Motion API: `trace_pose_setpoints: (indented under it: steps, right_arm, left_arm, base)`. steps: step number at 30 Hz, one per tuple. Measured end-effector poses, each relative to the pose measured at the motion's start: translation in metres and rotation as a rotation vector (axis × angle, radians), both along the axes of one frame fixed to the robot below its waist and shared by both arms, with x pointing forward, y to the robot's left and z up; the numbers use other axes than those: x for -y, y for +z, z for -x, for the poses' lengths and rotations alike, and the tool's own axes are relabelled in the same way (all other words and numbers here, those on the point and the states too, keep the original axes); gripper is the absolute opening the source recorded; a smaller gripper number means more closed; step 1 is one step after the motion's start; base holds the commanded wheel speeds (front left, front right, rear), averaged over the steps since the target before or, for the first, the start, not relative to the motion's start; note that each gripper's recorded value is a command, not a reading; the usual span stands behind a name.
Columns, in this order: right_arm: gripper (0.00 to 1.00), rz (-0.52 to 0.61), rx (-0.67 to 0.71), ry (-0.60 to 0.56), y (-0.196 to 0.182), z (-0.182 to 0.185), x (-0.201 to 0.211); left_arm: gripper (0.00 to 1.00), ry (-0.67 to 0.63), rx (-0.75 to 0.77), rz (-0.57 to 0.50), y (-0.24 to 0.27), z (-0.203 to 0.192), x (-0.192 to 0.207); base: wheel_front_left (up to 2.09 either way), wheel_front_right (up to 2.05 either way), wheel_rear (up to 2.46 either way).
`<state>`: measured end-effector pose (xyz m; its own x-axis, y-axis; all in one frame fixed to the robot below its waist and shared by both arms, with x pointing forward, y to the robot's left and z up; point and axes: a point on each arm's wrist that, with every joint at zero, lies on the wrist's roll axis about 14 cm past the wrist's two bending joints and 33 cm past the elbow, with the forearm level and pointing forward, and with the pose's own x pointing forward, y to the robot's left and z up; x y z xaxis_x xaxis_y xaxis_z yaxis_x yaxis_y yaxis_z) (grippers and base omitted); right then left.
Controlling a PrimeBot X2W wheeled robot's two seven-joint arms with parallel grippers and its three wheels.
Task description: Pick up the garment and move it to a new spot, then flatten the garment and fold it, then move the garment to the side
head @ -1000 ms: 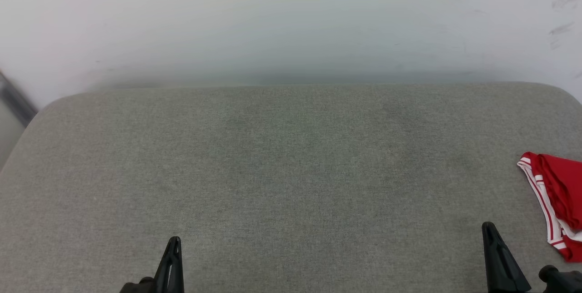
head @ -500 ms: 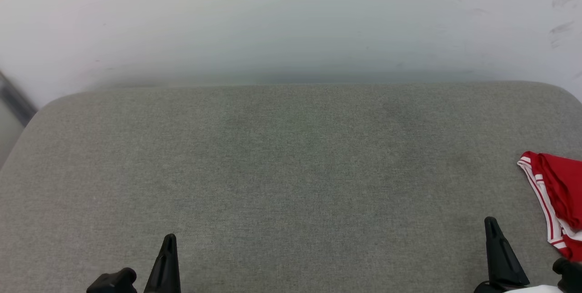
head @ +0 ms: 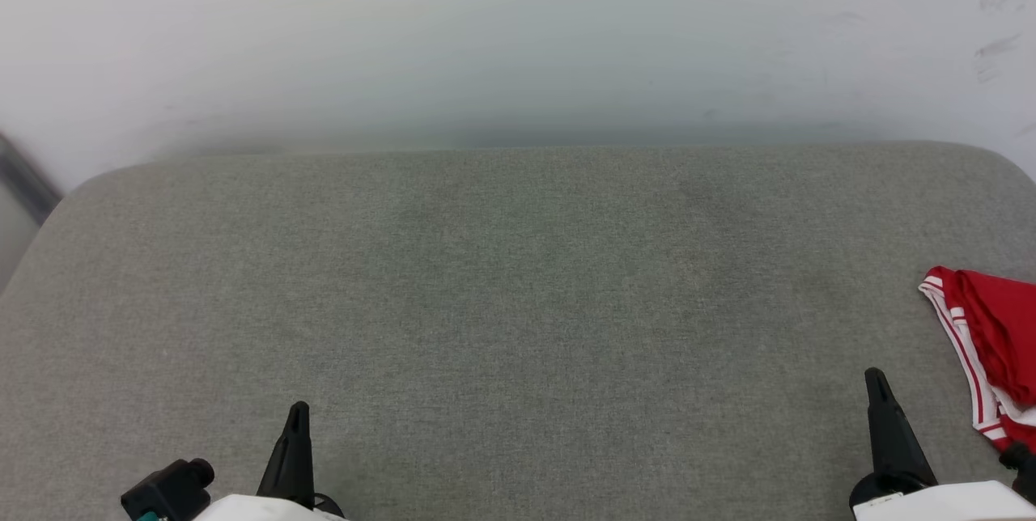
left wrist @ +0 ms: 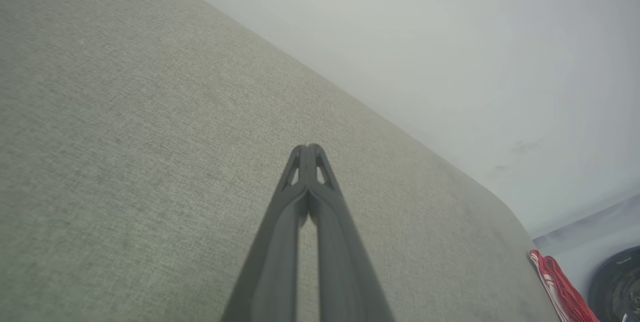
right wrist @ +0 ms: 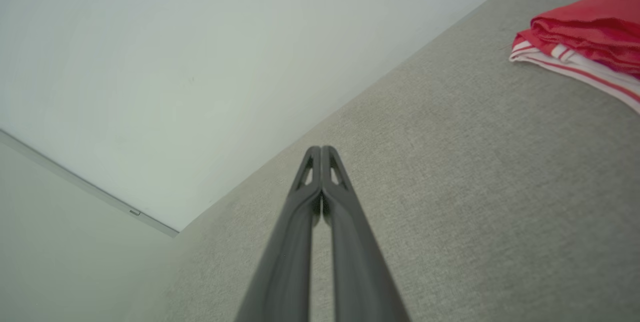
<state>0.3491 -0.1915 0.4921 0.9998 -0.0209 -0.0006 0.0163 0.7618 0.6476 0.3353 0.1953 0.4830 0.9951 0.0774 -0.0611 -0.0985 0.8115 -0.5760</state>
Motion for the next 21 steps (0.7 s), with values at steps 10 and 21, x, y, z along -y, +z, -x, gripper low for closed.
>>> trace_pose_setpoints:
  steps: [10,21]
  right_arm:
    - [0.0,-0.156,-0.009,-0.006,0.001,-0.008,0.002]
    - [0.0,-0.285,-0.023,-0.011,-0.001,-0.012,0.004]
  left_arm:
    - [0.0,0.003,0.002,0.174,0.001,-0.009,-0.002]
    - [0.0,0.003,-0.005,0.317,0.0,-0.015,-0.002]
  base:
    - [0.0,0.0,0.0]
    - [0.0,0.0,0.0]
